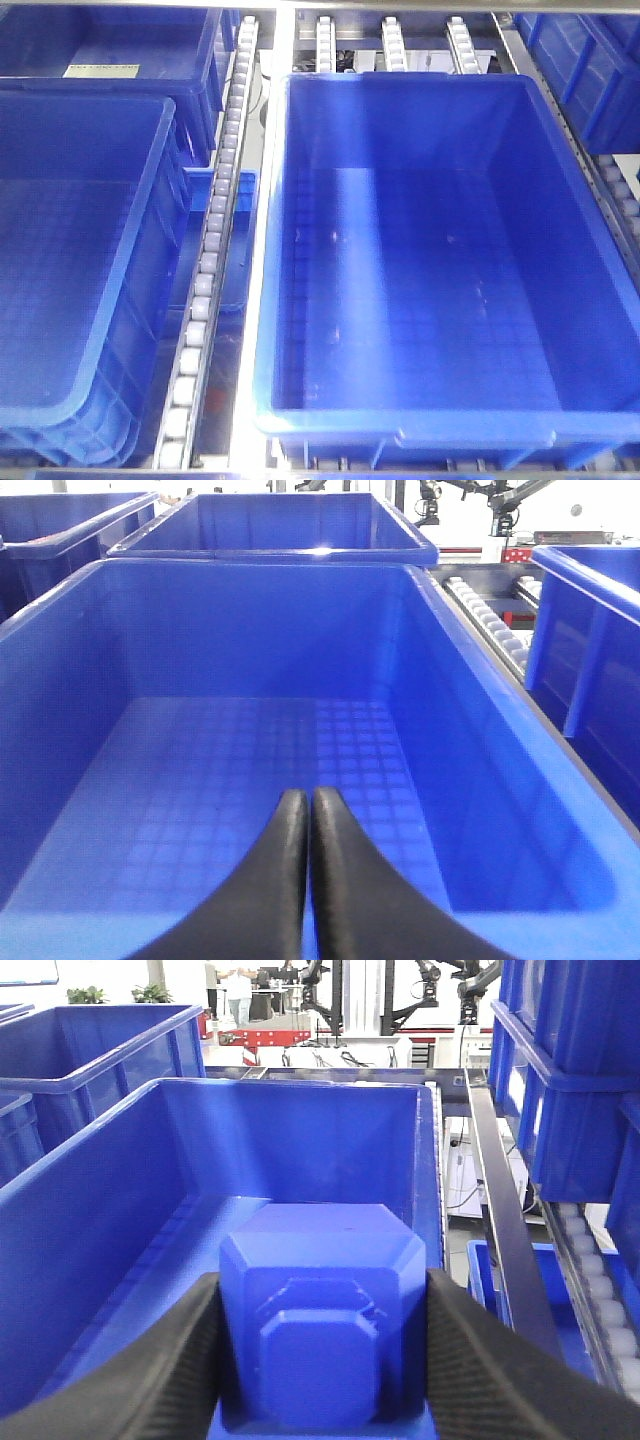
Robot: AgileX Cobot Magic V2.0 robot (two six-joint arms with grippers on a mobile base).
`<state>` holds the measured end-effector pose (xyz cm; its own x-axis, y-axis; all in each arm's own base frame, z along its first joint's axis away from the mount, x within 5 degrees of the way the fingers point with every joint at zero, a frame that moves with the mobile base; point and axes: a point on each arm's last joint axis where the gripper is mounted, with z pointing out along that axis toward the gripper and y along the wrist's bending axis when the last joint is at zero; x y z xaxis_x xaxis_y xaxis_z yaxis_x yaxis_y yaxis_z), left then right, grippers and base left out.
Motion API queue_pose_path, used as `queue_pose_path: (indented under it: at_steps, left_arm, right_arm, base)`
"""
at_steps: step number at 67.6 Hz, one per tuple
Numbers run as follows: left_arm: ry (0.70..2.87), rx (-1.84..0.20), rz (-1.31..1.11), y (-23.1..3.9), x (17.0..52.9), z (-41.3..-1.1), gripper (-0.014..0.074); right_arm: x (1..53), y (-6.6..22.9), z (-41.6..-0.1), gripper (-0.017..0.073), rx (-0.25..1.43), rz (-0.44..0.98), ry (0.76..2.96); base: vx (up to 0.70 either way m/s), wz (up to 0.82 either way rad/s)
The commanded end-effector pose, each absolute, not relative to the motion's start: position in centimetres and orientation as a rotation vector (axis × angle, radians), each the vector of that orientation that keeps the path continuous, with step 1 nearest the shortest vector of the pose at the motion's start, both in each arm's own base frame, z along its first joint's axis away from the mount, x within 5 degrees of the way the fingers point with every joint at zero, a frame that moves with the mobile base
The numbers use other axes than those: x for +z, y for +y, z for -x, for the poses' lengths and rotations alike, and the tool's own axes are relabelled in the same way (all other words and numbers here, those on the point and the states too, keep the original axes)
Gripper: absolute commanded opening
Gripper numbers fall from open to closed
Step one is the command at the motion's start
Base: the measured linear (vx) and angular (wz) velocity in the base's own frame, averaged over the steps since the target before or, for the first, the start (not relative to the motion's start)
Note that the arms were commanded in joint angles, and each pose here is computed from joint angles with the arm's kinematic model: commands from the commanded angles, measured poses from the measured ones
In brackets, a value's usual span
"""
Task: Pour parts from conveyor to right shelf
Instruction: 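Turn and stop facing the empty blue bin on the shelf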
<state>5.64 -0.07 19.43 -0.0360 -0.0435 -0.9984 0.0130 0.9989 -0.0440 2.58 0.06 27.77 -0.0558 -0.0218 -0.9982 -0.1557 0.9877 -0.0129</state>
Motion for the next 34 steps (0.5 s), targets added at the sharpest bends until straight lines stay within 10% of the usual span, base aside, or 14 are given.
queue_pose_path:
  at_steps: [1,34]
  left_arm:
    - [1.556,-0.058,0.023,-0.12,19.18,-5.68,-0.0006]
    - [1.556,-0.058,0.023,-0.12,19.18,-5.68,-0.0006]
  right_arm:
    - [29.32,0.05,-2.41,0.0036,0.103,0.141,1.529]
    - [29.32,0.05,-2.41,0.0036,0.103,0.141,1.529]
  base:
    - [0.1,0.03]
    - [0.07,0.01]
